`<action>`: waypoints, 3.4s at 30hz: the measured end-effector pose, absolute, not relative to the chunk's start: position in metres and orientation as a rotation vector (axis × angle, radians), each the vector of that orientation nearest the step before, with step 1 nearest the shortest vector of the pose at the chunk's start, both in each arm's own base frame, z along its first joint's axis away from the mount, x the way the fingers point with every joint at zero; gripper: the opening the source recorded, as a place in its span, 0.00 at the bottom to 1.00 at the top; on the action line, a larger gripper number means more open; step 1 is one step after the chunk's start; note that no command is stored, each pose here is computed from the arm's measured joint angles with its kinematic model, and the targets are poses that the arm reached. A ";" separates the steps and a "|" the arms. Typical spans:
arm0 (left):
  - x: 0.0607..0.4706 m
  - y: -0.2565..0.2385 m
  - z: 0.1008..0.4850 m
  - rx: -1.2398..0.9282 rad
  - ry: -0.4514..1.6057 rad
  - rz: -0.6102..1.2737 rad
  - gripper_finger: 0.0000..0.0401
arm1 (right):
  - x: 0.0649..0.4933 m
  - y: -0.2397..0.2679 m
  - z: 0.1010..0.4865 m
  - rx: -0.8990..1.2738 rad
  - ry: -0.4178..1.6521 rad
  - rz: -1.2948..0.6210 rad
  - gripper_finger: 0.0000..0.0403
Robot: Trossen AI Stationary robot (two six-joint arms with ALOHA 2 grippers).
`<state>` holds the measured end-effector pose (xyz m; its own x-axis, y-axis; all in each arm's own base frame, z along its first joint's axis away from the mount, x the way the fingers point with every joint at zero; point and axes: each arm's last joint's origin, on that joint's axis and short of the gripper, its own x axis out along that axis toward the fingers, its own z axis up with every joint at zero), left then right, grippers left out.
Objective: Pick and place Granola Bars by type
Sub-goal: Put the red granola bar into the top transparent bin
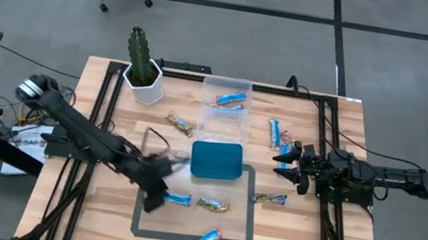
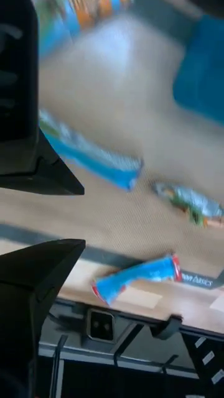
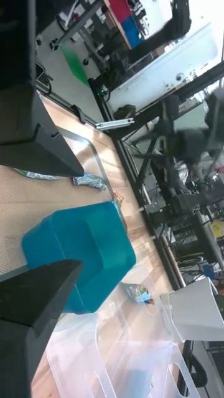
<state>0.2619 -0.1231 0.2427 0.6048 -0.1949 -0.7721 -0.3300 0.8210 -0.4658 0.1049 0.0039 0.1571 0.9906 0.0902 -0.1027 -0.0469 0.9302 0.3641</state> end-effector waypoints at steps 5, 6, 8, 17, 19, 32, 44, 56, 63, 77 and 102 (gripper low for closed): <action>0.314 -0.151 0.239 -0.650 0.999 0.047 0.31 | 0.105 0.004 0.157 0.369 0.119 0.070 0.55; 0.324 -0.156 0.237 -0.658 1.009 0.046 0.33 | 0.105 0.004 0.157 0.369 0.119 0.070 0.55; 0.341 -0.166 0.235 -0.670 1.020 0.051 0.36 | 0.105 0.004 0.157 0.369 0.119 0.070 0.55; 0.395 -0.198 0.222 -0.676 1.059 0.074 0.54 | 0.105 0.004 0.157 0.369 0.119 0.070 0.55; 0.401 -0.202 0.216 -0.670 1.090 0.094 0.56 | 0.105 0.004 0.157 0.369 0.119 0.070 0.55; 0.417 -0.223 0.178 -0.726 1.174 0.184 0.50 | 0.105 0.004 0.157 0.369 0.119 0.070 0.55; 0.412 -0.234 0.177 -0.723 1.144 0.211 0.50 | 0.105 0.004 0.157 0.369 0.119 0.069 0.55; 0.402 -0.253 0.178 -0.756 1.157 0.185 0.50 | 0.105 0.004 0.157 0.369 0.119 0.067 0.55; 0.399 -0.266 0.160 -0.777 1.193 0.193 0.50 | 0.105 0.004 0.157 0.369 0.119 0.067 0.55; 0.401 -0.268 0.150 -0.771 1.166 0.227 0.44 | 0.106 0.004 0.156 0.370 0.132 0.064 0.55; 0.401 -0.267 0.149 -0.763 1.172 0.225 0.15 | 0.106 0.004 0.156 0.370 0.132 0.065 0.55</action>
<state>0.4013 -0.2673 0.1494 0.3988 -0.2203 -0.8902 -0.5343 0.7331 -0.4208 0.1055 0.0039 0.1559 0.9894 0.0875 -0.1162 -0.0395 0.9305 0.3642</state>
